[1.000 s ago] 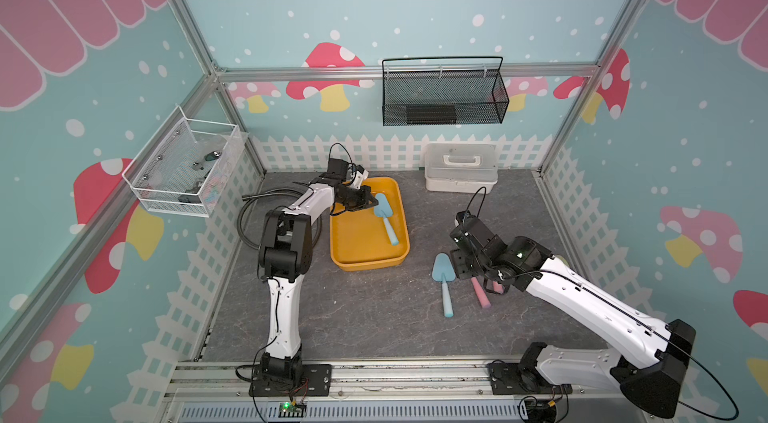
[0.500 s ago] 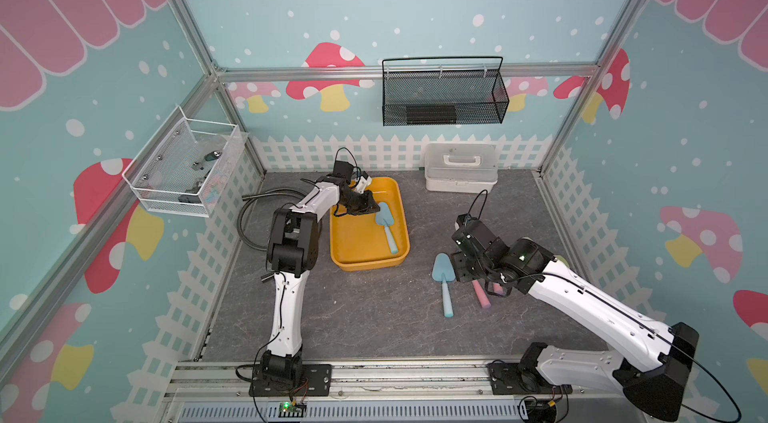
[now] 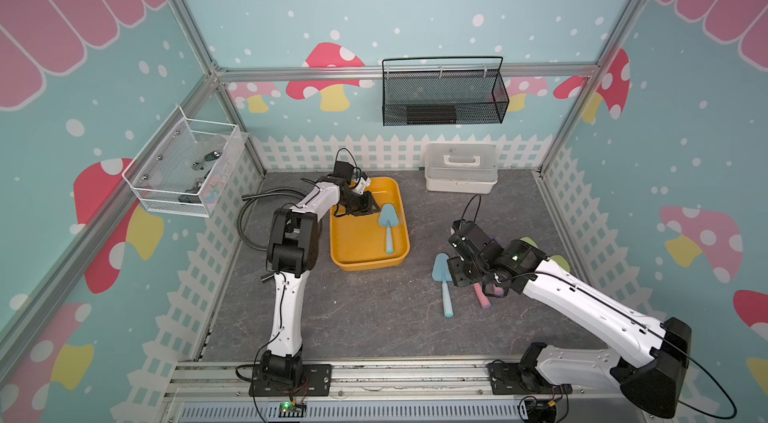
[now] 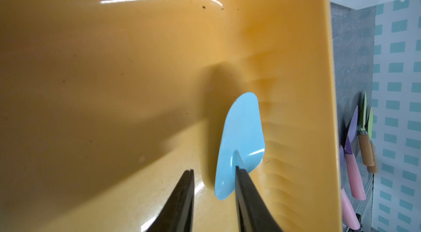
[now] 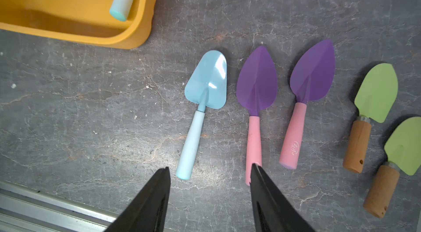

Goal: Put the shovel into the storage box
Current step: Place the shovel in the storage box, then pick up the shovel from the center of the board.

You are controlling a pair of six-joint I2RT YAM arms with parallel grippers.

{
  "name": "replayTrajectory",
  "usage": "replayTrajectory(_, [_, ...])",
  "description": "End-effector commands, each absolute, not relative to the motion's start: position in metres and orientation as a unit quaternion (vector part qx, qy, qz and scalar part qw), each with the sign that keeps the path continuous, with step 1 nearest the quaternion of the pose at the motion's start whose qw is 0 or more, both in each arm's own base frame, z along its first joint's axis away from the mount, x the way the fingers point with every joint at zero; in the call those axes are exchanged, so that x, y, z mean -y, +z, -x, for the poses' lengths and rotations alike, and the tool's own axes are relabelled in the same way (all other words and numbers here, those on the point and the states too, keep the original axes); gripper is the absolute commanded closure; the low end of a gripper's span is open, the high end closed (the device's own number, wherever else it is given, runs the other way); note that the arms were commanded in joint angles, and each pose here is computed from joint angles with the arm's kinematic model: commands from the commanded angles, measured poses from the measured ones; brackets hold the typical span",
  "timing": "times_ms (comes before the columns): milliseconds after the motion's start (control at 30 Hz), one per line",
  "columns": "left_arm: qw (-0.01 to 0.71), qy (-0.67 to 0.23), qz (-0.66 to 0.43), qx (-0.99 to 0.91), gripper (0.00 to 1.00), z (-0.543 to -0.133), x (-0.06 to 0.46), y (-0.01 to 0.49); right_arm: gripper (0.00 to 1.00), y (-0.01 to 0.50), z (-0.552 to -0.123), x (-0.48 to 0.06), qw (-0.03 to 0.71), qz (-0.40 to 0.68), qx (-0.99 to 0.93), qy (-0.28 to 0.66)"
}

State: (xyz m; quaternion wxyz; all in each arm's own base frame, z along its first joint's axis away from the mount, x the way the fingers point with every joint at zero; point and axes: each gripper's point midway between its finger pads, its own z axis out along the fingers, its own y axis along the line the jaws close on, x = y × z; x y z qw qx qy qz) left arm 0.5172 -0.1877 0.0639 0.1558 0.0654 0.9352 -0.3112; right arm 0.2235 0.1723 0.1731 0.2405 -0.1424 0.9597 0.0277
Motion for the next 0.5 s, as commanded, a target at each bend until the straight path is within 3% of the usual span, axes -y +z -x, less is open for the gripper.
replayTrajectory(0, [0.223,-0.321,-0.095,-0.915,0.65,-0.516,0.194,0.143,0.41,0.147,-0.210,-0.169,0.193,0.139,-0.971,0.023])
replayTrajectory(200, [0.284,-0.334,-0.136,-0.889,0.64,-0.486,0.210,0.225,0.41,0.101,-0.192,-0.176,0.133,0.139,-0.980,0.044])
replayTrajectory(467, [0.340,-0.367,-0.122,-0.857,0.60,-0.439,0.208,0.261,0.39,0.066,-0.188,-0.203,0.089,0.149,-0.981,0.087])
